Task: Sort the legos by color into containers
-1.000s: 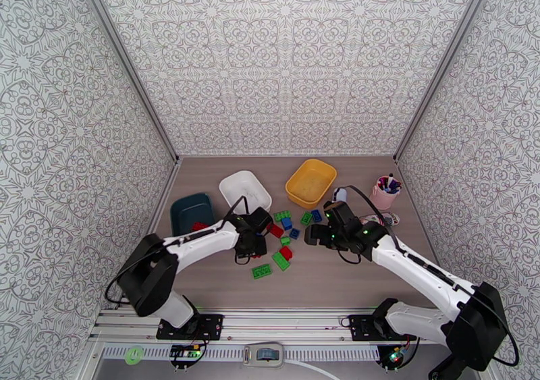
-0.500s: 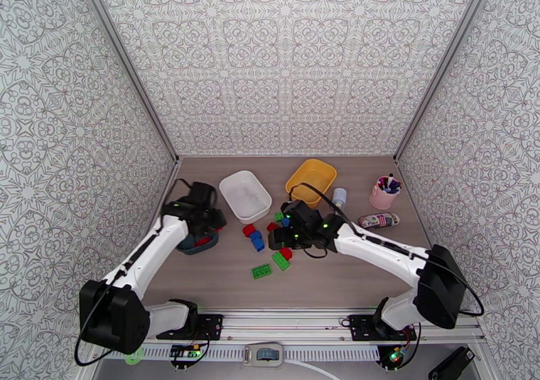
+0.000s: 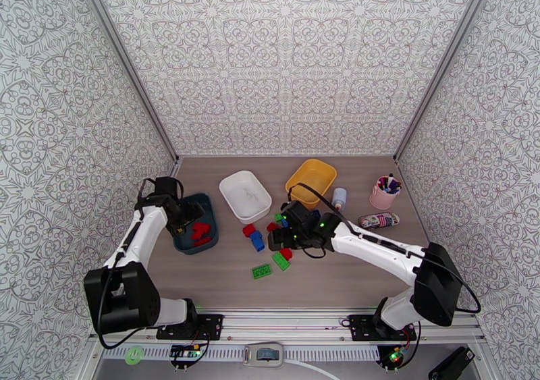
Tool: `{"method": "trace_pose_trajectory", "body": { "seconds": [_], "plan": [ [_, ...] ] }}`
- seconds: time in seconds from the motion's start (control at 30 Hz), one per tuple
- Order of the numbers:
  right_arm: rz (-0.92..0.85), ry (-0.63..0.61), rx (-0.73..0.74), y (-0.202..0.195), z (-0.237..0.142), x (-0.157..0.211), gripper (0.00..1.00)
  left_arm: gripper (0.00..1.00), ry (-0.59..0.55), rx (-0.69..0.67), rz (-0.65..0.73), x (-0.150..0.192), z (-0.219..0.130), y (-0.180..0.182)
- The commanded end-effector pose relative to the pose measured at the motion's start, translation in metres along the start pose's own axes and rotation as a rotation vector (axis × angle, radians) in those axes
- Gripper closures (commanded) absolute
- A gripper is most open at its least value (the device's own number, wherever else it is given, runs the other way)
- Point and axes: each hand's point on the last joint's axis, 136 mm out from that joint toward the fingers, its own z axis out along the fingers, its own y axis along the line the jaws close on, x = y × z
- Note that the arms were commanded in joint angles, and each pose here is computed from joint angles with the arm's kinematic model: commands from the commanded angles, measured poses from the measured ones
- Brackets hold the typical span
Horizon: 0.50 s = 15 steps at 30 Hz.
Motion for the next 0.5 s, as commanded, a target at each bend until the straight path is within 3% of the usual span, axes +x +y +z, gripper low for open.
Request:
{"method": "trace_pose_trajectory", "body": {
  "seconds": [0.0,0.3,0.47],
  "plan": [
    [0.001,0.004,0.069,-0.025,0.0,0.003,0.12,0.18,-0.053,0.026,0.054,-0.005,-0.019,-0.014],
    [0.004,0.063,0.1,-0.039,0.021,0.008,0.25,0.2,-0.047,0.059,0.304,0.048,-0.034,-0.072],
    [0.021,0.059,0.105,-0.045,0.02,0.008,0.24,0.19,0.007,0.043,0.423,0.086,-0.029,-0.098]
  ]
}}
